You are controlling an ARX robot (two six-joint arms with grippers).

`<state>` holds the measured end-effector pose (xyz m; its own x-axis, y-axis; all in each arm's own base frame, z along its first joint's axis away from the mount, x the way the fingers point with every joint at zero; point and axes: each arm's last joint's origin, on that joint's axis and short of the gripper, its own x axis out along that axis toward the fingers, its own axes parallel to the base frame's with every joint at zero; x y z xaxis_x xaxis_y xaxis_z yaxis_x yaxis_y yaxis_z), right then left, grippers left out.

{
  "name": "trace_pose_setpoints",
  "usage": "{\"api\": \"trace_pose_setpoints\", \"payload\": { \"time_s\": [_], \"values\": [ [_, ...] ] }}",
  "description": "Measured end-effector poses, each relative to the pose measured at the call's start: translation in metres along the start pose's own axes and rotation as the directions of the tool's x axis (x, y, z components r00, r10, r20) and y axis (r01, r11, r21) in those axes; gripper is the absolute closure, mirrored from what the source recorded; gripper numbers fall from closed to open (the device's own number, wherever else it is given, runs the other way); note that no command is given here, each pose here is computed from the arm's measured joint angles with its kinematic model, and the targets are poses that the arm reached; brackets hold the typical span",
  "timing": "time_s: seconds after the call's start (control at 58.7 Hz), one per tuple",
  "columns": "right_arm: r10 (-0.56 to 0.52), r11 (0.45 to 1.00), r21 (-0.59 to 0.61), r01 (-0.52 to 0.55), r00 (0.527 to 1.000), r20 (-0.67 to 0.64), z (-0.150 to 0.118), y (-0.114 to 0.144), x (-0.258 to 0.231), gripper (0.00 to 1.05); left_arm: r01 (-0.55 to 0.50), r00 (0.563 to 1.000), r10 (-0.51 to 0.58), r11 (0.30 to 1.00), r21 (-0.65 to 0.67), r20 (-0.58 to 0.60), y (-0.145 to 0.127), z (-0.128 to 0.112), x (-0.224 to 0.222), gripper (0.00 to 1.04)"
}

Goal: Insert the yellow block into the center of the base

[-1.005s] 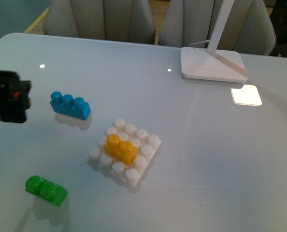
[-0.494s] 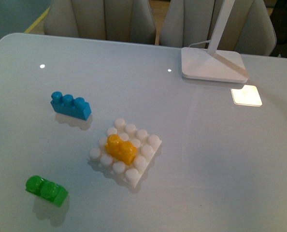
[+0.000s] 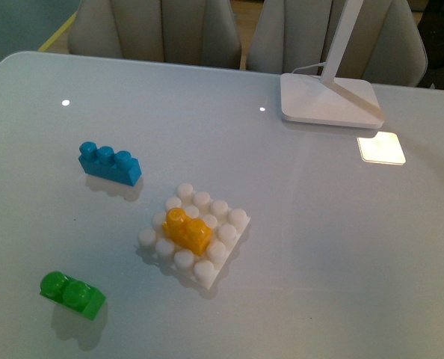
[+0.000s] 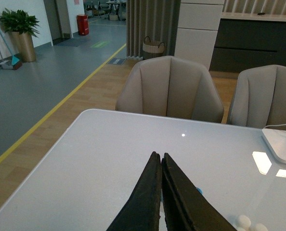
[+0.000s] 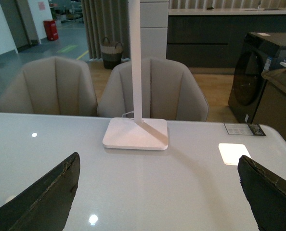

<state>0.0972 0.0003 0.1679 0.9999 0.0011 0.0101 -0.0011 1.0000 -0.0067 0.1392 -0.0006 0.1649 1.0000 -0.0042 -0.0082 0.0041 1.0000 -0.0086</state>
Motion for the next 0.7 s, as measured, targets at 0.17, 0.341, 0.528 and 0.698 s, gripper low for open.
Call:
{"api": "trace_pose_setpoints", "payload": {
  "time_s": [0.17, 0.341, 0.528, 0.698],
  "values": [
    [0.000, 1.000, 0.000, 0.000, 1.000, 0.000, 0.000, 0.000, 0.000, 0.09, 0.000, 1.000, 0.000, 1.000, 0.000, 0.012, 0.000, 0.003, -0.008, 1.02],
    [0.000, 1.000, 0.000, 0.000, 1.000, 0.000, 0.000, 0.000, 0.000, 0.09, 0.000, 1.000, 0.000, 1.000, 0.000, 0.017, 0.000, 0.005, -0.015, 1.02],
    [0.000, 1.000, 0.000, 0.000, 1.000, 0.000, 0.000, 0.000, 0.000, 0.09, 0.000, 1.000, 0.000, 1.000, 0.000, 0.021, 0.000, 0.006, -0.022, 1.02],
    [0.000, 1.000, 0.000, 0.000, 1.000, 0.000, 0.000, 0.000, 0.000, 0.09, 0.000, 1.000, 0.000, 1.000, 0.000, 0.021, 0.000, 0.005, -0.027, 1.02]
  ]
}}
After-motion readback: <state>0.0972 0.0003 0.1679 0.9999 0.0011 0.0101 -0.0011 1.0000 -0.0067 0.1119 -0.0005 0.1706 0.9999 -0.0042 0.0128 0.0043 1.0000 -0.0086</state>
